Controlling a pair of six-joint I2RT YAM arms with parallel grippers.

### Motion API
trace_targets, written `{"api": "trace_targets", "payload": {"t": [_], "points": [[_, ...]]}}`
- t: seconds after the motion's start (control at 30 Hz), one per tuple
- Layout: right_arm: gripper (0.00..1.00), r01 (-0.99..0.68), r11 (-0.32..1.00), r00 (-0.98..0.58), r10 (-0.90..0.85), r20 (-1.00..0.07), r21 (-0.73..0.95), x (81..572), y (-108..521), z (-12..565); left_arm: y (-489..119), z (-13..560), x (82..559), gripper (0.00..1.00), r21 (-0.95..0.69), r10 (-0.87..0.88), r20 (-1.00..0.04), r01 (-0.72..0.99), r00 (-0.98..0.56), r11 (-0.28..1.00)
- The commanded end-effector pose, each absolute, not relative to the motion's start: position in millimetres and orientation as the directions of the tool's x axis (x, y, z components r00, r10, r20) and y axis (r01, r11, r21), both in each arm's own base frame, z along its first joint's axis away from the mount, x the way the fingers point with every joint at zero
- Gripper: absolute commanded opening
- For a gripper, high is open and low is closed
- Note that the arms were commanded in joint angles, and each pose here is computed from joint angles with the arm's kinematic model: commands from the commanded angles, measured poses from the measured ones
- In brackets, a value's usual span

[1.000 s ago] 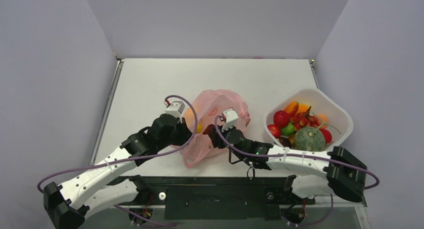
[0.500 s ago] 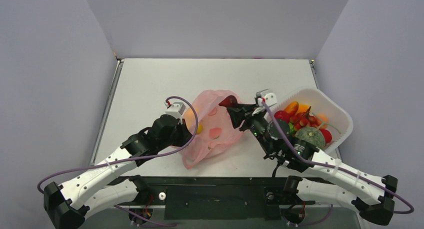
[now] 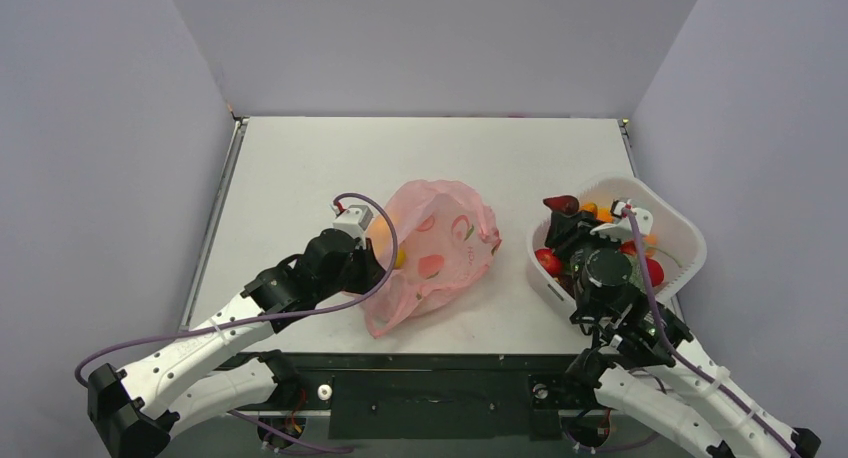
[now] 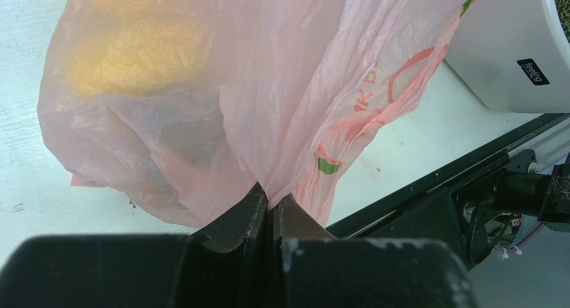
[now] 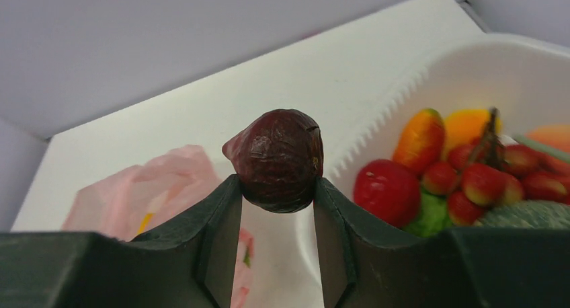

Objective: Take the fake fruits out of the plastic bag

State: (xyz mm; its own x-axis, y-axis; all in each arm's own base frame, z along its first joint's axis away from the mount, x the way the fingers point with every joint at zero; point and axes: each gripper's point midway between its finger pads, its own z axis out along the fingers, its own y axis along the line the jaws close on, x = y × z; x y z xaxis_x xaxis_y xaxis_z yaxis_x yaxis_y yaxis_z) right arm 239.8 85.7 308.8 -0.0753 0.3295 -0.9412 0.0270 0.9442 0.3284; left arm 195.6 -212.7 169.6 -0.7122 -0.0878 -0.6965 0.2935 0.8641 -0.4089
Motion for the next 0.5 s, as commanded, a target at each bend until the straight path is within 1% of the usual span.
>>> {"api": "trace_targets", "payload": {"t": [0.0, 0.03, 0.07, 0.13, 0.2, 0.27, 0.43, 0.47], "points": [[0.00, 0.349, 0.888, -0.141, 0.365, -0.920, 0.299, 230.3, 27.9, 239.6, -216.2, 175.8, 200.2, 0.00, -0.406, -0.080, -0.719, 0.324, -0.690, 0.855], [0.00, 0.377, 0.869, -0.140, 0.396, -0.907, 0.321, 229.5, 24.1, 232.3, -216.8, 176.5, 200.6, 0.00, -0.402, -0.074, -0.721, 0.329, -0.689, 0.854], [0.00, 0.421, 0.858, -0.167, 0.393, -0.904, 0.295, 227.0, 14.6, 217.3, -217.3, 176.4, 201.1, 0.00, -0.400, -0.071, -0.721, 0.330, -0.690, 0.855], [0.00, 0.473, 0.829, -0.187, 0.426, -0.885, 0.299, 224.2, 5.5, 199.4, -218.3, 178.0, 201.7, 0.00, -0.396, -0.063, -0.722, 0.336, -0.689, 0.854], [0.01, 0.506, 0.798, -0.202, 0.480, -0.854, 0.329, 222.5, 3.2, 182.1, -218.9, 179.8, 202.1, 0.00, -0.394, -0.061, -0.724, 0.340, -0.687, 0.854], [0.08, 0.528, 0.773, -0.223, 0.524, -0.822, 0.350, 220.7, 4.0, 163.3, -218.9, 182.5, 202.4, 0.00, -0.396, -0.065, -0.729, 0.342, -0.682, 0.852], [0.12, 0.594, 0.719, -0.208, 0.570, -0.794, 0.361, 213.2, -6.8, 131.6, -218.7, 184.0, 201.8, 0.00, -0.406, -0.076, -0.727, 0.338, -0.682, 0.849], [0.15, 0.602, 0.708, -0.197, 0.579, -0.791, 0.369, 212.8, -8.2, 129.7, -219.1, 183.8, 201.1, 0.00, -0.409, -0.077, -0.725, 0.338, -0.684, 0.847]]}}
